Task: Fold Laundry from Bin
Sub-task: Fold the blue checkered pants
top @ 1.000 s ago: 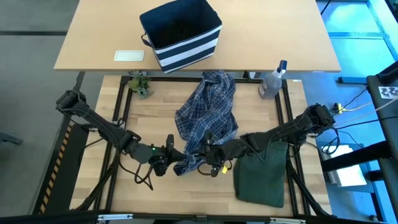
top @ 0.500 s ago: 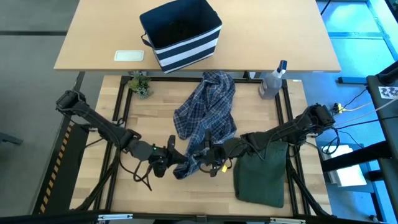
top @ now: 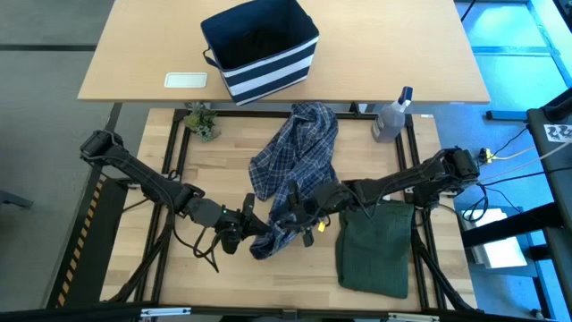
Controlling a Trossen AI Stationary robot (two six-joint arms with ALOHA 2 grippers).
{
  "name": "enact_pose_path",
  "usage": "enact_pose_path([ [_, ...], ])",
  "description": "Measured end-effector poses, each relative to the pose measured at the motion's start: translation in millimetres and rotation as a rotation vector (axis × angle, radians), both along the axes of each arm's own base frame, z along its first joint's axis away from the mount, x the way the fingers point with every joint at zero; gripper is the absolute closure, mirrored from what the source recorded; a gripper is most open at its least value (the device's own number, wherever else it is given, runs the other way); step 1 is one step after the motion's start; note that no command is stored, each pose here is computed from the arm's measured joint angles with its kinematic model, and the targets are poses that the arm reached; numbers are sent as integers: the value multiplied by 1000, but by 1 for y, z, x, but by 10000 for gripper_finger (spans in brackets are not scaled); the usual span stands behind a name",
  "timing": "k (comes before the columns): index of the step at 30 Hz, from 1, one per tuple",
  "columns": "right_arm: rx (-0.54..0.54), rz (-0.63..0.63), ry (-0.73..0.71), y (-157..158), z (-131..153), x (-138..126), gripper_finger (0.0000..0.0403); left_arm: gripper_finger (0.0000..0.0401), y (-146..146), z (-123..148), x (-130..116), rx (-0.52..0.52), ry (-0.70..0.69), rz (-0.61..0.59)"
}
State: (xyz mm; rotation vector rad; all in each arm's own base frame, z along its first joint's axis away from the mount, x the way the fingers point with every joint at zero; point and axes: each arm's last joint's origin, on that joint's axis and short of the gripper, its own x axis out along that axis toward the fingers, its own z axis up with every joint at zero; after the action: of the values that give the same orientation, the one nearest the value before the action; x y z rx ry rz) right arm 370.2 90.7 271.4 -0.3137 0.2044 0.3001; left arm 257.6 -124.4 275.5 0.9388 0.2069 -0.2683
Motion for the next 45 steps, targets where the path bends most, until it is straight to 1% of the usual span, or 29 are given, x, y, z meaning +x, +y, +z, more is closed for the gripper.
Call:
enact_pose_path([
  [7, 45, 62, 30, -11, -2, 2, 232, 401, 4, 1, 2, 9, -6, -7],
  [13, 51, 87, 46, -10, -3, 1, 232, 401, 8, 4, 6, -26, -28, -60],
  [16, 62, 114, 55, -10, -3, 1, 232, 401, 10, 4, 7, -29, -33, -62],
  [23, 64, 115, 52, -9, -3, 1, 233, 401, 10, 6, 8, -44, -45, -95],
  [26, 49, 132, 30, -9, -2, 1, 249, 401, 10, 3, 10, -41, -38, -95],
  [29, 26, 155, 18, -8, -2, 1, 299, 401, 8, -3, 13, -44, -14, -91],
  [31, 19, 158, 13, -8, -1, 1, 349, 396, 8, -5, 14, -63, -2, -56],
  [32, 18, 157, 13, -8, -1, 1, 373, 391, 8, -6, 15, -77, 2, -20],
  [33, 17, 152, 13, -9, -1, 1, 387, 385, 9, -6, 15, -98, 1, 20],
  [37, 6, 98, 11, -13, -1, 3, 388, 354, 9, -2, 8, -149, -12, 169],
  [39, -5, 58, 9, -14, -2, 3, 397, 337, 9, 4, 3, -176, -43, 228],
  [45, -38, -68, 4, -16, -2, 4, 400, 286, 1, 18, -18, -288, -92, 329],
])
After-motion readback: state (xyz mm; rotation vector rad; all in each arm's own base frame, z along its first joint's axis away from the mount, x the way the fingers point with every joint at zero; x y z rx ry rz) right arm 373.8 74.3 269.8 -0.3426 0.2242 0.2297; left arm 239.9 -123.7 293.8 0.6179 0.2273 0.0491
